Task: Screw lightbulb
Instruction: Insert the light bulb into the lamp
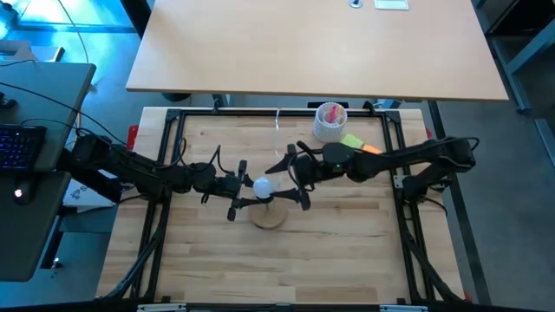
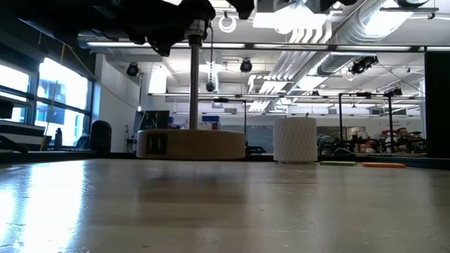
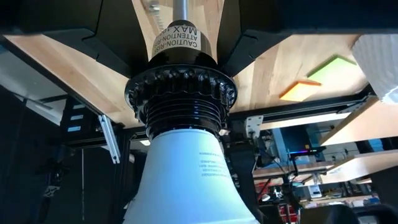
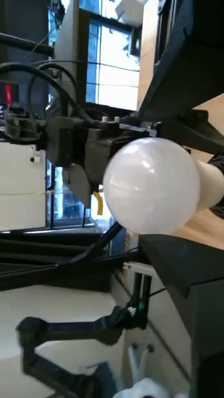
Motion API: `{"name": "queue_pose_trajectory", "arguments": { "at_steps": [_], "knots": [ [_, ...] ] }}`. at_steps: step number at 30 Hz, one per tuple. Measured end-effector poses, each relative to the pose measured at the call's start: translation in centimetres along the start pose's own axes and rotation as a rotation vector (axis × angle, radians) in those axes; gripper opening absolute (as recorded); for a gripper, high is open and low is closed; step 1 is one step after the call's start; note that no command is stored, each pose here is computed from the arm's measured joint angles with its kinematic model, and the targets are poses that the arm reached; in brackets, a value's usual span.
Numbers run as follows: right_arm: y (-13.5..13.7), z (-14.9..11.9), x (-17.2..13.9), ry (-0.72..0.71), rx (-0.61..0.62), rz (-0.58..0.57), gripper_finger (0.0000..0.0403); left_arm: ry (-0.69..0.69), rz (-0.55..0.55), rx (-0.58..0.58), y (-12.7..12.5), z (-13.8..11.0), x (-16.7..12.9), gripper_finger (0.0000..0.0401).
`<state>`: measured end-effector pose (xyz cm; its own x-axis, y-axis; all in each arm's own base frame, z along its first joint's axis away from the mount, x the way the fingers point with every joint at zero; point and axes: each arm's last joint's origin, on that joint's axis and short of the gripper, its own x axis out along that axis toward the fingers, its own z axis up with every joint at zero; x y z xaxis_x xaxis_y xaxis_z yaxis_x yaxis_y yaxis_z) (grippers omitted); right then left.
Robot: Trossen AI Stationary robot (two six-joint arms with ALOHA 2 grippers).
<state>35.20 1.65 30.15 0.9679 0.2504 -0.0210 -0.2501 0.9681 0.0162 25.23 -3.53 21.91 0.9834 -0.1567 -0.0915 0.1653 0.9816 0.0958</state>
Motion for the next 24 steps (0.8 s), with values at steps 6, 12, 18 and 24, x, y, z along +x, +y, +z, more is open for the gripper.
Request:
{"name": "queue_pose_trajectory", "arguments": {
  "at_steps": [6,12,18,24],
  "knots": [
    [-0.2,-0.1,0.2,-0.015,0.013,-0.021,0.0306,0.001,0.026,-0.002,0.1,0.0,0.0,0.0159],
    [0.6,-0.1,0.4,-0.015,0.006,-0.109,0.0280,-0.001,0.099,-0.008,0.3,0.1,0.0,0.0159],
    [1.9,-0.1,0.6,-0.024,-0.002,-0.311,0.0258,-0.012,0.183,-0.021,0.5,0.2,-0.1,0.0159],
    [3.0,-0.1,0.8,-0.039,-0.010,-0.399,0.0256,-0.017,0.283,-0.047,0.8,0.3,-0.1,0.0159]
  ]
}}
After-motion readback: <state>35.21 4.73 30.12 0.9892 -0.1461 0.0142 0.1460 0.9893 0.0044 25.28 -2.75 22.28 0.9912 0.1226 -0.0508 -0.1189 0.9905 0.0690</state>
